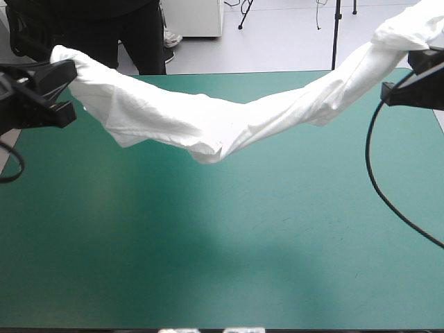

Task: Fold the cloth

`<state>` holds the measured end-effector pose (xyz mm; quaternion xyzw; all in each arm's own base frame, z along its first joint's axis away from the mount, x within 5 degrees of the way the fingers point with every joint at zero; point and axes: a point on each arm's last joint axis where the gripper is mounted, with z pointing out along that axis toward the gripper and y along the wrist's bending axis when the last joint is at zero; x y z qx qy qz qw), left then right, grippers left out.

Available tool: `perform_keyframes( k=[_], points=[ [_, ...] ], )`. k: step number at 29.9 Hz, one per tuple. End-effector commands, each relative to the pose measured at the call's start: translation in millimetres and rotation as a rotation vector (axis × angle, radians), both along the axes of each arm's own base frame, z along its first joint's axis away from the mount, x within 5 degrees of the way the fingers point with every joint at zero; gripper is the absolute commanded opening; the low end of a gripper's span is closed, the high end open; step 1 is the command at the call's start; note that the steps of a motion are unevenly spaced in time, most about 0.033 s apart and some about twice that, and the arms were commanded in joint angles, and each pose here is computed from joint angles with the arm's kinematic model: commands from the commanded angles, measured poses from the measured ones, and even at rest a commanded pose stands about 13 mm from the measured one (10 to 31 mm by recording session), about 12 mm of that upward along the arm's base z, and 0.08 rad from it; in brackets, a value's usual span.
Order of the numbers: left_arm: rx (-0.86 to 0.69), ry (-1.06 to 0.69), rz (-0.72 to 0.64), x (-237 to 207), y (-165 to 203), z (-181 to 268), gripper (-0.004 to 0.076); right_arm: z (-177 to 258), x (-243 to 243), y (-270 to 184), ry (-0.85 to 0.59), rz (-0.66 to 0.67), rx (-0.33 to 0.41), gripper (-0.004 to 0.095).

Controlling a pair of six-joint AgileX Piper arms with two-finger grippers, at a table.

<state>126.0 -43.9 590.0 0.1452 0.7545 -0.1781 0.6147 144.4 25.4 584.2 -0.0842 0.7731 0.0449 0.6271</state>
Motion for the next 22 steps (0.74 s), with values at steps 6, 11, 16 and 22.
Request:
perform_keyframes(
  k=[6, 11, 16, 22],
  points=[
    [-0.016, -0.118, -0.076, -70.0, -0.7, 14.8, -0.0009, 8.4, -61.7, -11.2, -0.117, -0.008, 0.006, -0.0017],
    [-0.019, -0.007, -0.099, -75.5, -1.8, 4.7, -0.0009, -14.9, -69.1, -11.1, -0.046, 0.005, 0.003, -0.0017],
    [-0.025, 0.081, -0.096, -60.7, -3.7, -11.8, -0.0009, -47.5, -55.4, -6.1, 0.077, 0.031, 0.006, -0.0017],
    [-0.007, 0.285, -0.079, -24.9, -6.9, -56.2, -0.0009, -79.3, -32.7, -0.1, 0.189, 0.049, -0.014, -0.0017]
  ],
)
